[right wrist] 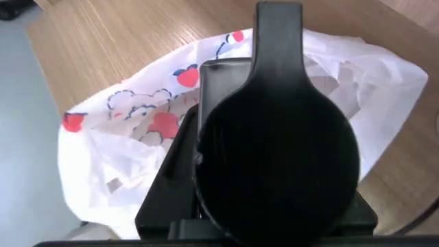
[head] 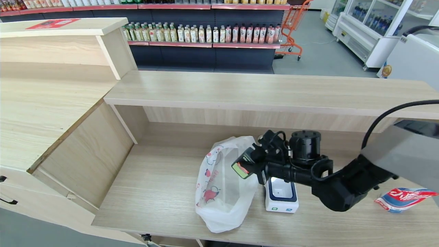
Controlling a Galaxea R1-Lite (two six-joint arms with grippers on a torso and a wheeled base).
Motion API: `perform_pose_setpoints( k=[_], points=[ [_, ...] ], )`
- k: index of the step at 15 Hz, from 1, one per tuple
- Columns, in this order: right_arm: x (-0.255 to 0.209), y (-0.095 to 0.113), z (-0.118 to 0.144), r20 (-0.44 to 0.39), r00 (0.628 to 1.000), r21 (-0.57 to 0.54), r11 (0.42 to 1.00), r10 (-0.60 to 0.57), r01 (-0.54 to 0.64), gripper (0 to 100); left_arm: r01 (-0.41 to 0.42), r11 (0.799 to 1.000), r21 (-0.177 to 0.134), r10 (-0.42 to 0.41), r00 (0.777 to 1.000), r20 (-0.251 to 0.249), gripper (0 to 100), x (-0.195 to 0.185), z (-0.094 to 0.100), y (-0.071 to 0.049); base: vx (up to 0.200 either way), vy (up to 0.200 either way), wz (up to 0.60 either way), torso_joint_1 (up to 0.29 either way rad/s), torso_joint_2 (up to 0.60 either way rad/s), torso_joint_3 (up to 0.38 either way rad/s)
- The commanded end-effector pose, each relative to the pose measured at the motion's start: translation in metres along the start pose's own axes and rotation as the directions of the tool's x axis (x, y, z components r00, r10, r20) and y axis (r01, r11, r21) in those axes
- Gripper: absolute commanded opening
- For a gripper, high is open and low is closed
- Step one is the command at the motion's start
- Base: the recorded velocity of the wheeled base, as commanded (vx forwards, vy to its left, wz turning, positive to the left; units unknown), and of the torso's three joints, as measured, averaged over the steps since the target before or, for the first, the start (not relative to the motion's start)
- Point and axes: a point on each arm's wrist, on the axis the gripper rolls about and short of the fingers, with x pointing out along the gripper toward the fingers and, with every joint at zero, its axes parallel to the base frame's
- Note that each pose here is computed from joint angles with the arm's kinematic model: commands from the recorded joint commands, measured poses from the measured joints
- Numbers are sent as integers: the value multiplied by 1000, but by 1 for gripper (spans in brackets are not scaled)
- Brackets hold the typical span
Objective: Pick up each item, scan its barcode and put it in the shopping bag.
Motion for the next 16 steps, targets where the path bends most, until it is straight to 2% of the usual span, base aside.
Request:
perform_pose_setpoints(
  k=[1,5,12,13,15,16],
  points=[
    [39,13,-36,-47,997,-67,996,57,-61,0,0,1000,0,0,1000,-1,100,0,0,0,0,0,0,0,0,0],
    [67,17,-48,-31,997,-200,977,75,-80,0,0,1000,0,0,1000,-1,100,0,0,0,0,0,0,0,0,0],
    [85,16,-66,-13,997,-245,967,72,-73,0,0,1000,0,0,1000,-1,100,0,0,0,0,0,0,0,0,0],
    [85,18,-66,-15,997,-251,965,76,-77,100,0,1000,1,0,1000,-1,100,0,0,0,0,0,0,0,0,0],
    [84,17,-60,-8,997,-249,965,77,-76,100,0,1000,0,0,1000,-1,100,0,0,0,0,0,0,0,0,0],
    [80,15,-47,17,997,-243,968,71,-64,100,0,1000,0,0,1000,0,100,0,0,0,0,0,0,0,0,0]
  ],
)
